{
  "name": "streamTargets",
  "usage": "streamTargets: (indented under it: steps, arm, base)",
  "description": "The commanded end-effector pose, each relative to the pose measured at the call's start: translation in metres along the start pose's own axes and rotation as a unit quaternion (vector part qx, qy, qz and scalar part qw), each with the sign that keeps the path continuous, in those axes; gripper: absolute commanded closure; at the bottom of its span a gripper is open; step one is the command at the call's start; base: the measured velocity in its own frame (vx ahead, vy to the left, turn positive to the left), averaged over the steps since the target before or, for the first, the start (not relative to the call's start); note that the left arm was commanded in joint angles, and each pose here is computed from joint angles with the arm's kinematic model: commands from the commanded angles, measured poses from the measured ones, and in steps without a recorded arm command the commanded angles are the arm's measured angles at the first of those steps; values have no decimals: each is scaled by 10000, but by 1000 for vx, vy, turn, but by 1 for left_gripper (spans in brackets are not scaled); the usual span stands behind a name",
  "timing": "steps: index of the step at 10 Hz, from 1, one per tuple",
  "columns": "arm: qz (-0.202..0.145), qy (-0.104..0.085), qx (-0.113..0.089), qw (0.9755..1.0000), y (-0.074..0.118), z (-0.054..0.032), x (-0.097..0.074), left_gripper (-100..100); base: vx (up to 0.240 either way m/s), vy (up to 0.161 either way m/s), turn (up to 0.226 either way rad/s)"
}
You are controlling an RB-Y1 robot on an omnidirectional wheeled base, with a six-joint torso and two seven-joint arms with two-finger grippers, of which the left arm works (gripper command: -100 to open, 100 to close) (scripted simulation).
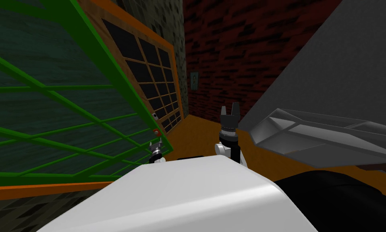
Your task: Pull the door open
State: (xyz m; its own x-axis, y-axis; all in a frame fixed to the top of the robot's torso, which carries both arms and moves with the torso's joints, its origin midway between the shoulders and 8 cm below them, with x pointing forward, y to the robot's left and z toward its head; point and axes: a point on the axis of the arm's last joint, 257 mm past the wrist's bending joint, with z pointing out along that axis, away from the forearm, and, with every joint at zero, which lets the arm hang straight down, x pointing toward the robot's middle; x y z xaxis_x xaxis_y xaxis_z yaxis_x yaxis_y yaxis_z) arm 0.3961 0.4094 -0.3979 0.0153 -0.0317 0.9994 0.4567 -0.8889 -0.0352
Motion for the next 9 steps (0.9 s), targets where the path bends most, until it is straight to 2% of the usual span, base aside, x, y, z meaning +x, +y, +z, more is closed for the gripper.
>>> streamTargets:
  steps: [1,9]
  arm:
    - [-18,0,31,10000,-134,-8,-24,-100]
    - [-27,13,218,9998,-923,-42,-38,-100]
  base:
    - [166,5,-50]
    - [154,4,-47]
